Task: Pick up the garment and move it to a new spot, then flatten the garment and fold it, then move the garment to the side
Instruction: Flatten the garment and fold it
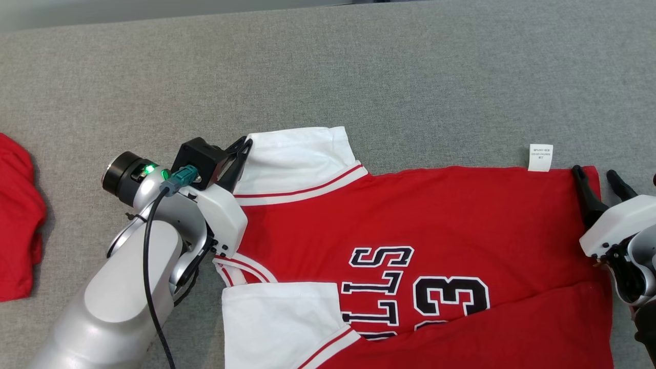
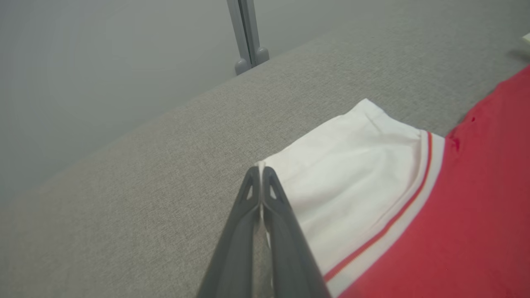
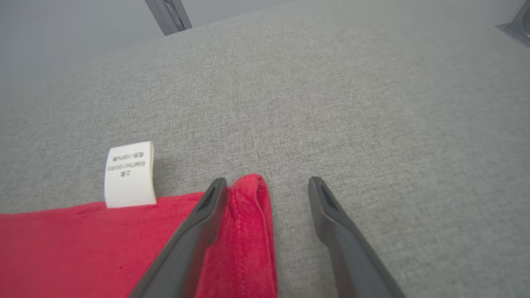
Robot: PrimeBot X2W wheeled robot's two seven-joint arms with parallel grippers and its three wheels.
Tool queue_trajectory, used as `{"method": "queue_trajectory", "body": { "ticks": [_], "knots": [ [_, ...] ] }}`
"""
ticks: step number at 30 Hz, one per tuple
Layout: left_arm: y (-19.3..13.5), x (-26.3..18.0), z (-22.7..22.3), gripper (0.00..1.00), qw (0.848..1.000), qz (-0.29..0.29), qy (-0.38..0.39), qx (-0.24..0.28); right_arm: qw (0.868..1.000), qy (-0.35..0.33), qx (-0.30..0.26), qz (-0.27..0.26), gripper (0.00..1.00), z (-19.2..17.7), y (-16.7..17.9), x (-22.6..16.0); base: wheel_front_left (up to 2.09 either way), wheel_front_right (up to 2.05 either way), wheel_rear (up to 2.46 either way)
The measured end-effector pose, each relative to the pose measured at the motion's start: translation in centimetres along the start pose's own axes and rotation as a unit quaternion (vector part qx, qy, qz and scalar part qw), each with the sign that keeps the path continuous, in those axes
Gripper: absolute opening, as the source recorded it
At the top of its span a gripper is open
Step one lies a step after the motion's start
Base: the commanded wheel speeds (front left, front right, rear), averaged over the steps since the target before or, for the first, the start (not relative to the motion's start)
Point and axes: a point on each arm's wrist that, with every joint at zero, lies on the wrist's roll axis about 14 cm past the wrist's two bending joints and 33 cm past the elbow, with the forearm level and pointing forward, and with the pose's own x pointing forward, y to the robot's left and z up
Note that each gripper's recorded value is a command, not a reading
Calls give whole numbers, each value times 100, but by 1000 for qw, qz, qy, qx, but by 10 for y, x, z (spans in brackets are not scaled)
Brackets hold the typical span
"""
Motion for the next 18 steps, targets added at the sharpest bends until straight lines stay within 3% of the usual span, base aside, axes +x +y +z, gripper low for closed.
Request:
{"method": "queue_trajectory", "body": {
  "ticks": [3, 4, 6, 7, 8, 18],
  "knots": [
    [0, 0, 0, 0, 1000, -1, 2, 0, 1000, 1, -4, 5, 100, 1, 3, 2, 0, 0, 0],
    [-1, 0, 1, 0, 1000, -1, 1, 0, 1000, 1, -3, 8, 85, 1, 4, 2, 0, 0, 0],
    [-1, -1, 1, 0, 1000, -1, 1, -1, 1000, 3, -2, 12, 20, 0, 7, 3, 0, 0, 0],
    [0, -1, 1, 0, 1000, -1, 1, -1, 1000, 2, -3, 13, 4, 0, 7, 3, 0, 0, 0],
    [0, -1, 1, 0, 1000, 1, 0, -1, 1000, 2, -4, 13, 0, 0, 6, 3, 0, 0, 0],
    [9, -11, 10, 0, 999, 22, -20, -20, 998, -41, -20, 36, 0, 19, 16, -1, 0, 0, 0]
  ]
}}
